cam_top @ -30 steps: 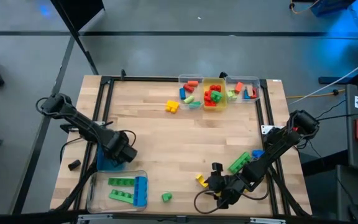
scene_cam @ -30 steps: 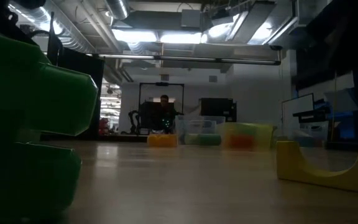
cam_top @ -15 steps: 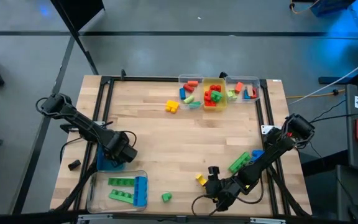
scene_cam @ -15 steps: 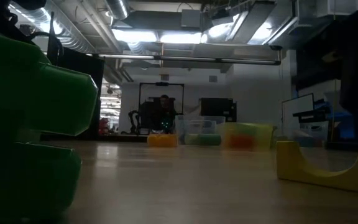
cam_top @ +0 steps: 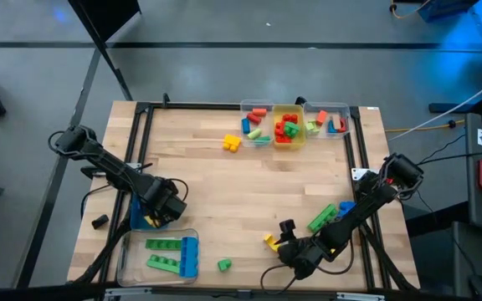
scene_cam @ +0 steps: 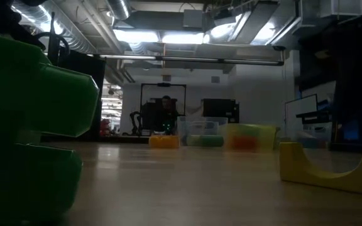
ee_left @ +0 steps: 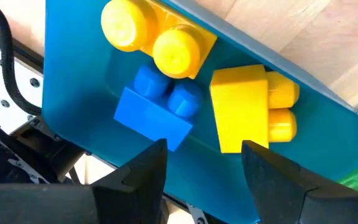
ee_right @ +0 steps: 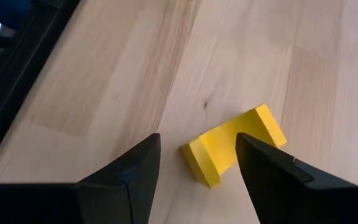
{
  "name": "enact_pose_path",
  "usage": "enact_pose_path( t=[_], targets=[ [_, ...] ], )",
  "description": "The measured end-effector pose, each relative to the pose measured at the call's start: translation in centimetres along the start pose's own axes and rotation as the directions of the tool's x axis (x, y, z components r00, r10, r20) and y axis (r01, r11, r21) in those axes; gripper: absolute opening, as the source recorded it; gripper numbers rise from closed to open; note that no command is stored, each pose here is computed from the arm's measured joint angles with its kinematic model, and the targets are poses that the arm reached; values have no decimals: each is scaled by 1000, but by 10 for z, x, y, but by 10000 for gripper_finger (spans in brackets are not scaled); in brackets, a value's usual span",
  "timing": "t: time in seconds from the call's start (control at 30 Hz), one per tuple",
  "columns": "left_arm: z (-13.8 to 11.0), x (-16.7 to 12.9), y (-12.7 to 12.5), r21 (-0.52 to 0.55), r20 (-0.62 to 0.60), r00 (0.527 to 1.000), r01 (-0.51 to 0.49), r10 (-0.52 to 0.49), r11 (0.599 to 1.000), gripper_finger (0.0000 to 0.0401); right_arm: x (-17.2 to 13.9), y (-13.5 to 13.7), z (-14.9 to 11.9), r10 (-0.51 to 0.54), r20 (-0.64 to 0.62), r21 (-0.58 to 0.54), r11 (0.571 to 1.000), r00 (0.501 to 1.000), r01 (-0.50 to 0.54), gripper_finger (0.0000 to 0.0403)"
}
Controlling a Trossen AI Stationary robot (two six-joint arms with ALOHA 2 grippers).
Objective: Sort blocks by size
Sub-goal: Put the yellow arch block into the top right transparent bin
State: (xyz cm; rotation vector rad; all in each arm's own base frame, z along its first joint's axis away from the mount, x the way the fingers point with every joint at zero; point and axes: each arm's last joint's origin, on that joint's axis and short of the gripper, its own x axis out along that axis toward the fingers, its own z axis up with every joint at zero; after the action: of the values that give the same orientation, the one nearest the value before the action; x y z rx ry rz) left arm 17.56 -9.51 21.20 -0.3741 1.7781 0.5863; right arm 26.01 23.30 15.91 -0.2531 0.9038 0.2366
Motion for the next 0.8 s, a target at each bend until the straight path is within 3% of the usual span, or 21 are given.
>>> enact_pose_path(
  t=[0.33, 0.7, 0.8],
  targets=[
    [0, 0, 0, 0, 0, 1000, -1, 1, 1000, 189, 27, 6, -12, -21, -43, -21, 1000, 999, 20, 196],
    [2, -8, -2, -11, 60, 998, 5, -4, 1000, 189, 35, 4, -8, -75, 10, 53, 996, 997, 75, 50],
    [4, -21, -6, 27, 127, 991, 31, -34, 999, 189, 38, -5, -3, -79, 32, 101, 992, 996, 76, 40]
  ],
)
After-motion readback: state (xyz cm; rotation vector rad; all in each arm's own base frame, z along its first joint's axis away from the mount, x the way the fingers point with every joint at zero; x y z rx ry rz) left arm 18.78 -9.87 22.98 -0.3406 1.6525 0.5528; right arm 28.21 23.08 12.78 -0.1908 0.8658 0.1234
